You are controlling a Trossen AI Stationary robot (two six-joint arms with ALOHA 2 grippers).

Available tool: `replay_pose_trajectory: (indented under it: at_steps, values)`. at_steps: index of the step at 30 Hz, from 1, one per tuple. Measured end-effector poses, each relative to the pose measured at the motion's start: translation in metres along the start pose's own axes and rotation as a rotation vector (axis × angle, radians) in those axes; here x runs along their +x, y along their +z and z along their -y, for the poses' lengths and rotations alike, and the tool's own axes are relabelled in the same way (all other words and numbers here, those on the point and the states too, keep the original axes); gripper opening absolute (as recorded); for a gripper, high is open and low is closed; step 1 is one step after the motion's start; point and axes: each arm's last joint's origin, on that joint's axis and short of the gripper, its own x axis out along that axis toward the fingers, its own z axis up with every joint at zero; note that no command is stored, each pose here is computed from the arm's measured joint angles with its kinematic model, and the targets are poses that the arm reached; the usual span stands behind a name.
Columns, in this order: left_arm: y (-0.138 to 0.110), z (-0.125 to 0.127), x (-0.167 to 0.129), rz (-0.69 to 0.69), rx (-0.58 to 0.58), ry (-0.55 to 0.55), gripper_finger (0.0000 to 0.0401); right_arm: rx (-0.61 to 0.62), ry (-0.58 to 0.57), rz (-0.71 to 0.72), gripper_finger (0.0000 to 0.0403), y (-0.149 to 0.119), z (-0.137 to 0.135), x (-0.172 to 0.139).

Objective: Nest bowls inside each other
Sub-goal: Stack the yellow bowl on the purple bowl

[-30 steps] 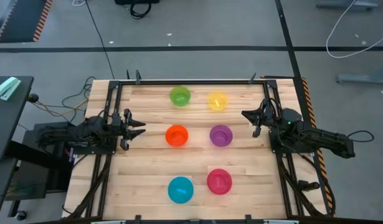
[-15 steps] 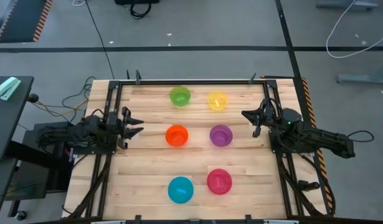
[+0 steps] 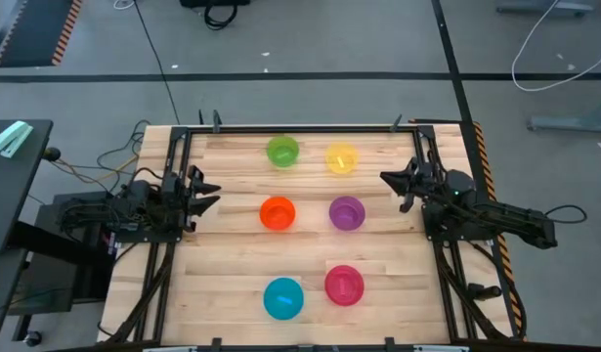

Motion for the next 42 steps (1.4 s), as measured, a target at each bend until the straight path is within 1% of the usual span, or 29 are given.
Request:
replay_pose_trajectory:
  at_steps: [2, 8, 11, 13, 17, 21, 24, 26, 30, 35, 39, 42]
  values:
    - [0.001, 0.0, 0.0, 0.016, 0.036, 0.002, 0.0135, 0.0, 0.011, 0.036, 0.0039, 0.003, -0.001, 0.0]
    - [0.004, 0.0, 0.0, 0.036, 0.036, 0.002, 0.0125, 0.003, 0.04, 0.13, 0.0039, 0.013, -0.004, -0.001]
    - [0.003, 0.0, 0.0, 0.029, 0.036, 0.015, 0.0124, 0.003, 0.041, 0.134, 0.0039, 0.024, -0.007, -0.003]
    - [0.002, -0.001, 0.0, 0.026, 0.036, 0.046, 0.0125, 0.001, 0.034, 0.112, 0.0039, 0.034, -0.01, -0.004]
    - [0.0, -0.005, 0.0, 0.013, 0.04, 0.159, 0.0129, -0.012, -0.015, 0.002, 0.0039, 0.056, -0.017, -0.003]
    - [0.001, -0.007, -0.001, 0.024, 0.041, 0.252, 0.0129, -0.075, -0.132, -0.149, 0.0041, 0.077, -0.021, 0.007]
    - [0.0, -0.009, -0.001, 0.026, 0.043, 0.307, 0.0125, -0.13, -0.23, -0.252, 0.005, 0.094, -0.024, 0.022]
    - [-0.002, -0.01, -0.002, 0.004, 0.05, 0.333, 0.0122, -0.16, -0.277, -0.312, 0.0059, 0.104, -0.025, 0.036]
    - [-0.008, -0.011, -0.002, -0.055, 0.065, 0.363, 0.0123, -0.171, -0.35, -0.429, 0.0081, 0.122, -0.024, 0.068]
    - [-0.011, -0.012, -0.003, -0.083, 0.053, 0.378, 0.0126, -0.15, -0.488, -0.638, 0.0109, 0.134, -0.008, 0.11]
    - [-0.011, -0.012, -0.003, -0.083, 0.048, 0.378, 0.0121, -0.096, -0.616, -0.861, 0.0121, 0.128, 0.015, 0.136]
    - [-0.013, -0.012, -0.003, -0.1, 0.053, 0.38, 0.0119, -0.048, -0.68, -0.995, 0.0122, 0.116, 0.036, 0.153]
